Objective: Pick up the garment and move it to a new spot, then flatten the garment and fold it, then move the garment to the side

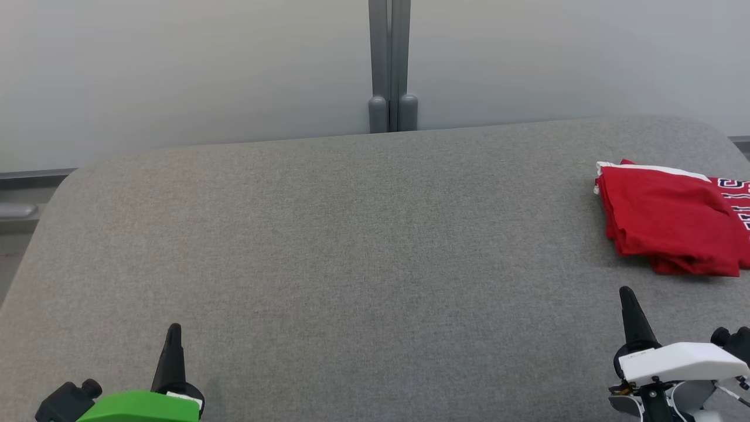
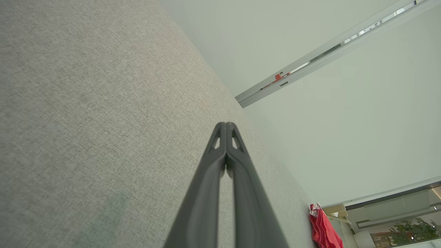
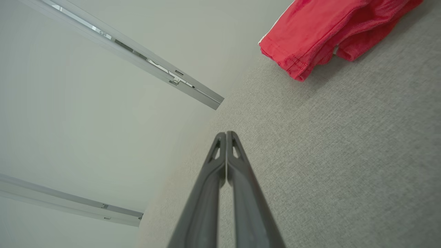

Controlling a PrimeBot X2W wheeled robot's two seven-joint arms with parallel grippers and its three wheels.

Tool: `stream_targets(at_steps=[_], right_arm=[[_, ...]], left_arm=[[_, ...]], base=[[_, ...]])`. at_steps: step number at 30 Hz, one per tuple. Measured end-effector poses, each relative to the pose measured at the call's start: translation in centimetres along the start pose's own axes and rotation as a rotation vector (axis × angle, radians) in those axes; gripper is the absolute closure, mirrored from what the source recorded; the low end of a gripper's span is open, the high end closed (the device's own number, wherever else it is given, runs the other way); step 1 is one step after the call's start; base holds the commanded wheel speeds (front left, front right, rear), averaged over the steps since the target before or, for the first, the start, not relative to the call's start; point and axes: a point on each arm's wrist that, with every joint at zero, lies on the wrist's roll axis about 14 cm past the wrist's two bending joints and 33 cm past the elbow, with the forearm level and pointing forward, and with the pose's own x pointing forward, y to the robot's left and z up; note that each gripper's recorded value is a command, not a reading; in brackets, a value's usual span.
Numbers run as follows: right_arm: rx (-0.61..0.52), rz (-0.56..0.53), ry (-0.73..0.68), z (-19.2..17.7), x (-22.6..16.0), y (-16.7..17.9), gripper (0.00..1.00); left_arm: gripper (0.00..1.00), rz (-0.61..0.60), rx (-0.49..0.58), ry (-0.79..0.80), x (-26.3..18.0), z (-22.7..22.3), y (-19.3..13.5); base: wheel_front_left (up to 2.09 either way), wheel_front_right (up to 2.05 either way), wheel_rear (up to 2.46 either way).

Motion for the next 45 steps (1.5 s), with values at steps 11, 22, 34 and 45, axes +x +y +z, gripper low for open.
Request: stream_targets(at_steps=[11,22,34,45], right_arm=[[0.125,0.005,0.006,0.1,0.5,0.3,1.0],[0.24,0.013,0.01,0.3,0.9,0.6,1.0],[0.354,0.022,0.016,0.4,1.3,0.9,1.0],[0.448,0.031,0.023,0.5,1.6,1.1,1.0]], left_arm=[[1.0,-0.011,-0.11,0.0,0.8,0.4,-0.5],[1.0,-0.023,-0.212,0.005,1.5,0.6,-1.0],[1.0,-0.039,-0.318,0.011,2.2,0.9,-1.5],[1.0,-0.058,-0.401,0.015,2.8,1.2,-2.1]], base=[[0.0,0.0,0.0],[0.0,0.0,0.0],[0.0,0.0,0.0],[0.0,0.0,0.0]])
